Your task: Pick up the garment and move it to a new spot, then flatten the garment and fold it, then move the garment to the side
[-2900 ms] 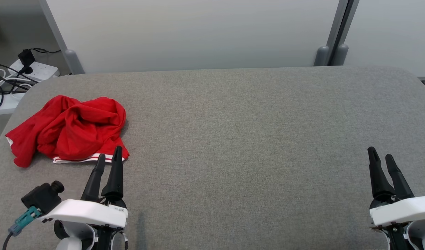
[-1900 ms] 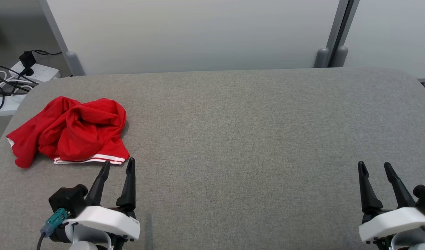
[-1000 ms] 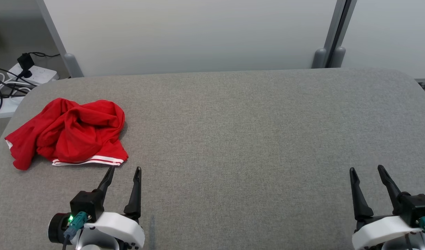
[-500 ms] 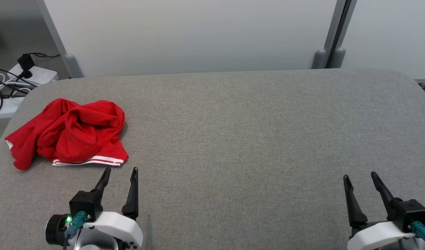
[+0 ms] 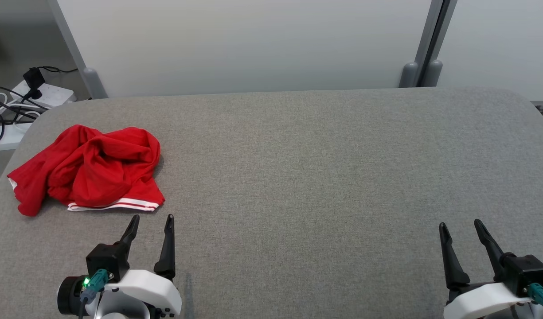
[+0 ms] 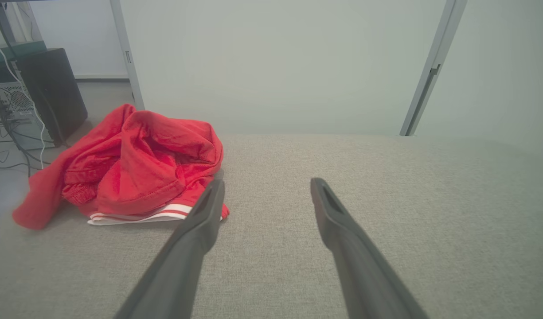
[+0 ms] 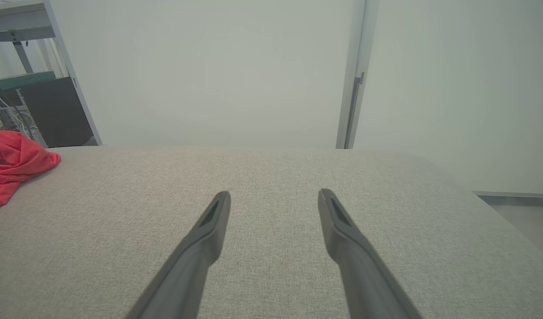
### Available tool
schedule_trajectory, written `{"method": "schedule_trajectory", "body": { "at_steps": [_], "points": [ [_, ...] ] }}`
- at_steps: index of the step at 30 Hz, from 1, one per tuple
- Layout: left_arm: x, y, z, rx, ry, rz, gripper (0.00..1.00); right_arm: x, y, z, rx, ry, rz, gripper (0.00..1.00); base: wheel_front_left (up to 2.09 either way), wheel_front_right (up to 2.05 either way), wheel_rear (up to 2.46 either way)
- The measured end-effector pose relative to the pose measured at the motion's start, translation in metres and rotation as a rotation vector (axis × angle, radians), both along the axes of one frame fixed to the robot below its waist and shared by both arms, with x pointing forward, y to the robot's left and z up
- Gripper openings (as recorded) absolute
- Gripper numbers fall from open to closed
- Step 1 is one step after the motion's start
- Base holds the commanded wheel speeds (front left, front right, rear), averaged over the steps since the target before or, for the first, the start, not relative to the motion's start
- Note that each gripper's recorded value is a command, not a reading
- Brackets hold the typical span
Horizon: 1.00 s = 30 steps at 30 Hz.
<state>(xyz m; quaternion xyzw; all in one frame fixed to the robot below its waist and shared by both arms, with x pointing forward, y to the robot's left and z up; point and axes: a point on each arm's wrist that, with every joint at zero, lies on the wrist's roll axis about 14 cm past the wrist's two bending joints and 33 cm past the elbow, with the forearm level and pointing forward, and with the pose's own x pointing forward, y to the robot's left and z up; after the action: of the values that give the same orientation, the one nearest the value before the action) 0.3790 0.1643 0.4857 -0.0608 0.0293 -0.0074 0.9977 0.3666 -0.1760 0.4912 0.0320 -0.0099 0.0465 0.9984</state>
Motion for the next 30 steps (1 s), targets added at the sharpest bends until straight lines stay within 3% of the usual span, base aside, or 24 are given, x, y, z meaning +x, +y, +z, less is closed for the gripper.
{"method": "schedule_trajectory", "body": {
  "at_steps": [20,30],
  "points": [
    [-0.002,0.002,-0.004,0.004,0.014,0.003,1.00,0.003,0.002,-0.004,0.005,0.012,0.007,1.00,0.00,0.00,0.00],
    [-0.015,0.029,-0.006,0.006,0.021,0.087,1.00,0.015,0.030,-0.004,0.003,0.012,0.090,1.00,0.00,0.00,0.00]
  ]
}}
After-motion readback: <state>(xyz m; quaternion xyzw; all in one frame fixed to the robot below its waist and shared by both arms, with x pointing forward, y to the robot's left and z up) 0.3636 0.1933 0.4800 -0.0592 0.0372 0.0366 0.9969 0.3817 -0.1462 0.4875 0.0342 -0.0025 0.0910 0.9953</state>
